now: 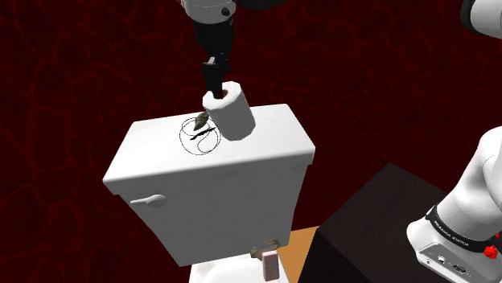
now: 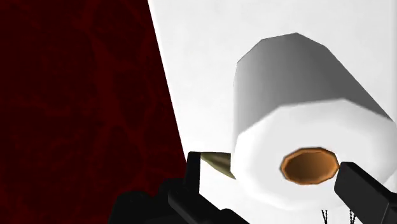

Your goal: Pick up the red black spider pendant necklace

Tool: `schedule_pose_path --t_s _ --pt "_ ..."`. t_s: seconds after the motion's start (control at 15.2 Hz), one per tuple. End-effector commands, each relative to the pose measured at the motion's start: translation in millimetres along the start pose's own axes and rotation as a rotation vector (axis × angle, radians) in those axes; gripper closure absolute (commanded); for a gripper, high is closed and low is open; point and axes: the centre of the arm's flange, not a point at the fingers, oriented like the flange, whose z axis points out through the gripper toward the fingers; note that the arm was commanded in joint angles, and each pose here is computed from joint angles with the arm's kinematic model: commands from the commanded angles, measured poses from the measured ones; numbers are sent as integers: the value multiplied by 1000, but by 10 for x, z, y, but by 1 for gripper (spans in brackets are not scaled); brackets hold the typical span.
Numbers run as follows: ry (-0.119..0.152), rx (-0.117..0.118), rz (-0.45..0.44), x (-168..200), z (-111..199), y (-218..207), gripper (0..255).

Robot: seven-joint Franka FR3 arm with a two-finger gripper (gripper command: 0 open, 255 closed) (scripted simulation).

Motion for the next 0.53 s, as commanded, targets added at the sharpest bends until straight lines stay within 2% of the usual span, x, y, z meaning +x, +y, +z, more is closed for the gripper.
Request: schedule_pose_path --t_s 0.0,0.2,0.46 --pt "-25 8 -57 217 205 -257 0" --pt "-18 2 -122 458 205 -539 0" --pt "-18 2 -122 442 407 -601 0"
